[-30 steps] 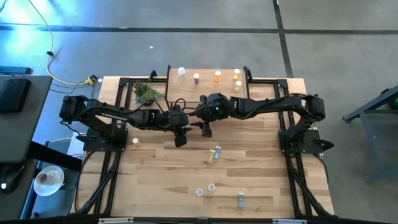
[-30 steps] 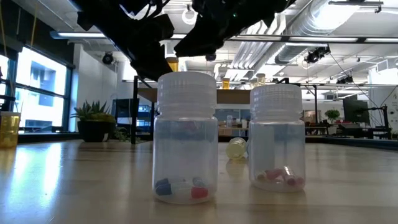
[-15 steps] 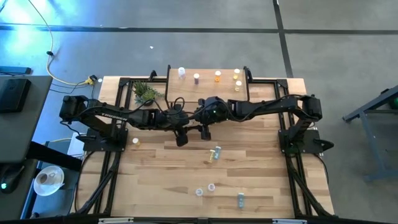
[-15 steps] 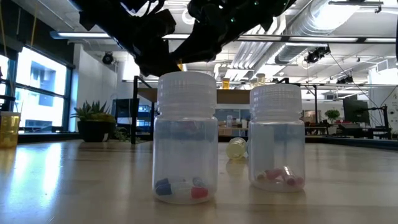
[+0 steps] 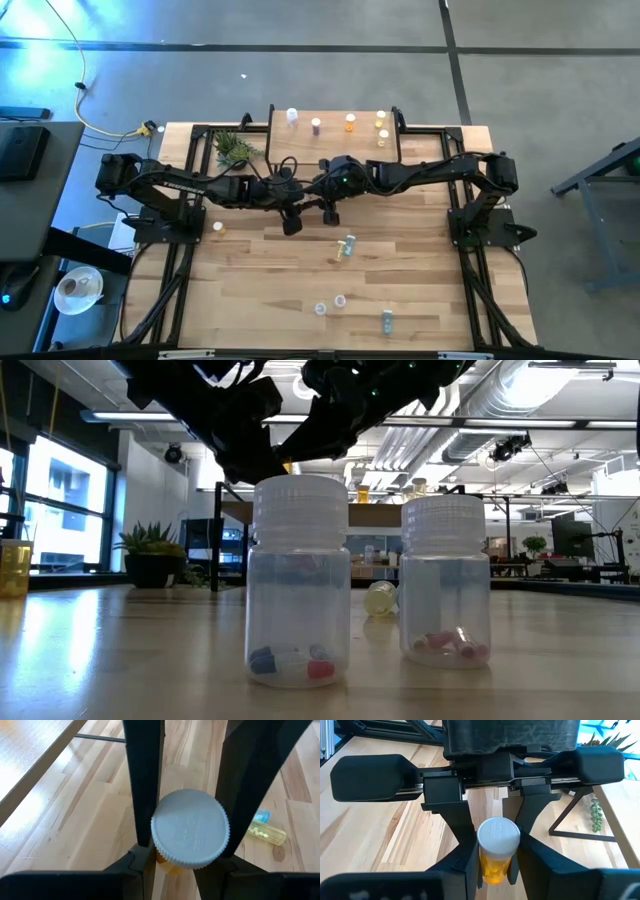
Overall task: Pick and place medicine bottles onto shelf by color
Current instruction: Put the bottom orange pill bottle on the shelf aligned with the orange pill bottle
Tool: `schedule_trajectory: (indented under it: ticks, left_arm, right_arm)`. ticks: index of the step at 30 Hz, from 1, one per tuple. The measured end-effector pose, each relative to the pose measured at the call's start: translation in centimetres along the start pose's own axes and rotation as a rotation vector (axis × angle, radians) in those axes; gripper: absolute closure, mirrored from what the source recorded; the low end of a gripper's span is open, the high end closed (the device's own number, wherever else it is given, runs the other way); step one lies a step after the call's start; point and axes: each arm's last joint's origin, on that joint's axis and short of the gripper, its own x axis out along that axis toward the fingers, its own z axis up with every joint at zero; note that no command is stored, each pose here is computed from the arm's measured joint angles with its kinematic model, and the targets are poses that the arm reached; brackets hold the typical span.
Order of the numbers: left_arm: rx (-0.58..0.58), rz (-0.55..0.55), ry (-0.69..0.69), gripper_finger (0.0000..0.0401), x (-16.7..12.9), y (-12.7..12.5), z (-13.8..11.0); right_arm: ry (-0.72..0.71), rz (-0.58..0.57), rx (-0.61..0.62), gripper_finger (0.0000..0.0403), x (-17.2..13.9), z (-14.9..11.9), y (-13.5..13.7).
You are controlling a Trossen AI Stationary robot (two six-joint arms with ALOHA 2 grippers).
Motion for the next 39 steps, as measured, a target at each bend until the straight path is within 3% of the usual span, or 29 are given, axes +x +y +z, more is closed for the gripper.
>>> schedule_trajectory:
  ticks: [16, 28, 39]
  left_arm:
    - [-0.035, 0.009, -0.004, 0.0298, 0.0, -0.1, 0.0]
    - [-0.004, 0.054, -0.024, 0.0217, -0.2, -1.0, 0.0]
    - [0.017, 0.049, -0.046, 0.0215, -0.2, -1.0, 0.3]
  right_arm:
    - [0.015, 0.003, 0.022, 0.0305, 0.0, -0.1, 0.0]
    - [0.04, -0.048, 0.027, 0.0304, -0.3, -0.3, -0.4]
    - [0.015, -0.205, 0.033, 0.0304, -5.7, 2.0, -1.3]
